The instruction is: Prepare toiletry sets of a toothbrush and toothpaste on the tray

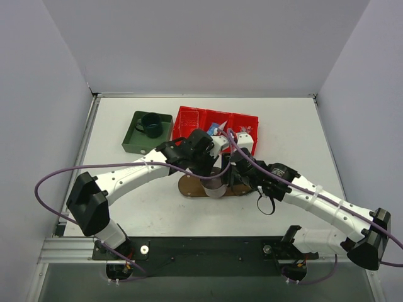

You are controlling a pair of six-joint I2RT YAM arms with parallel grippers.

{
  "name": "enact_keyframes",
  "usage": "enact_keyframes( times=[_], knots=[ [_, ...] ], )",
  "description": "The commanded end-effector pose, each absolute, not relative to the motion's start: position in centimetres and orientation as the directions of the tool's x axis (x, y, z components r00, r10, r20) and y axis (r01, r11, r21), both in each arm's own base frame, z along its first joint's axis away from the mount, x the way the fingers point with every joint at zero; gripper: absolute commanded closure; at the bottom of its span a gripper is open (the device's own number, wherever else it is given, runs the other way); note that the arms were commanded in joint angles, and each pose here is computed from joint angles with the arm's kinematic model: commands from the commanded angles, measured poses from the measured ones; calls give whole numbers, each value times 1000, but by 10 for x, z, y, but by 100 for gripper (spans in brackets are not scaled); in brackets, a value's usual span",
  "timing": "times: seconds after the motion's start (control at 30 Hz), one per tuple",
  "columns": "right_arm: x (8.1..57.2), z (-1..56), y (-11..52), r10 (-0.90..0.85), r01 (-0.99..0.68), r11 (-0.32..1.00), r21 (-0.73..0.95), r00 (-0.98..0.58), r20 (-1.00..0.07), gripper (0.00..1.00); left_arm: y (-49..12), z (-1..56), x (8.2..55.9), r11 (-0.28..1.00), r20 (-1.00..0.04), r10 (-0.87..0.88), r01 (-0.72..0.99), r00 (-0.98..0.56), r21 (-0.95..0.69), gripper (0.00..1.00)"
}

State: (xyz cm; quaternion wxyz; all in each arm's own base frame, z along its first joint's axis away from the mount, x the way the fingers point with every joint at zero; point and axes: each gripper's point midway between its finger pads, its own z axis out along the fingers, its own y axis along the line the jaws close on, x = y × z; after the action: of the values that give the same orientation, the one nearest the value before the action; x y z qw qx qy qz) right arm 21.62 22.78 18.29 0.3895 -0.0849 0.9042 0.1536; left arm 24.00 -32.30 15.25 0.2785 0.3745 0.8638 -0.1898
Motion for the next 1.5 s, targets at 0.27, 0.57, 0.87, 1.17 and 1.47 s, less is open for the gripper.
enact_keyframes(
  times=[0.27, 0.57, 0.87, 1.17, 1.47],
  knots=[
    [222, 162, 230, -18, -222, 959, 177, -672, -741, 57, -340, 191, 252, 646, -752, 422, 750, -506, -141, 100],
    [218, 166, 213, 57, -176, 960, 219, -643, -764, 52, -330, 199, 266, 694, -772, 343, 698, -535, -175, 100],
    [213, 161, 213, -10, -237, 953, 188, -646, -764, 47, -336, 208, 258, 619, -796, 374, 767, -476, -168, 100],
    [206, 187, 197, -3, -326, 914, 243, -605, -797, 36, -326, 215, 261, 603, -815, 402, 791, -418, -108, 100],
    [205, 196, 211, -75, -436, 868, 239, -590, -804, 37, -338, 218, 244, 504, -822, 423, 853, -382, -137, 100]
  ],
)
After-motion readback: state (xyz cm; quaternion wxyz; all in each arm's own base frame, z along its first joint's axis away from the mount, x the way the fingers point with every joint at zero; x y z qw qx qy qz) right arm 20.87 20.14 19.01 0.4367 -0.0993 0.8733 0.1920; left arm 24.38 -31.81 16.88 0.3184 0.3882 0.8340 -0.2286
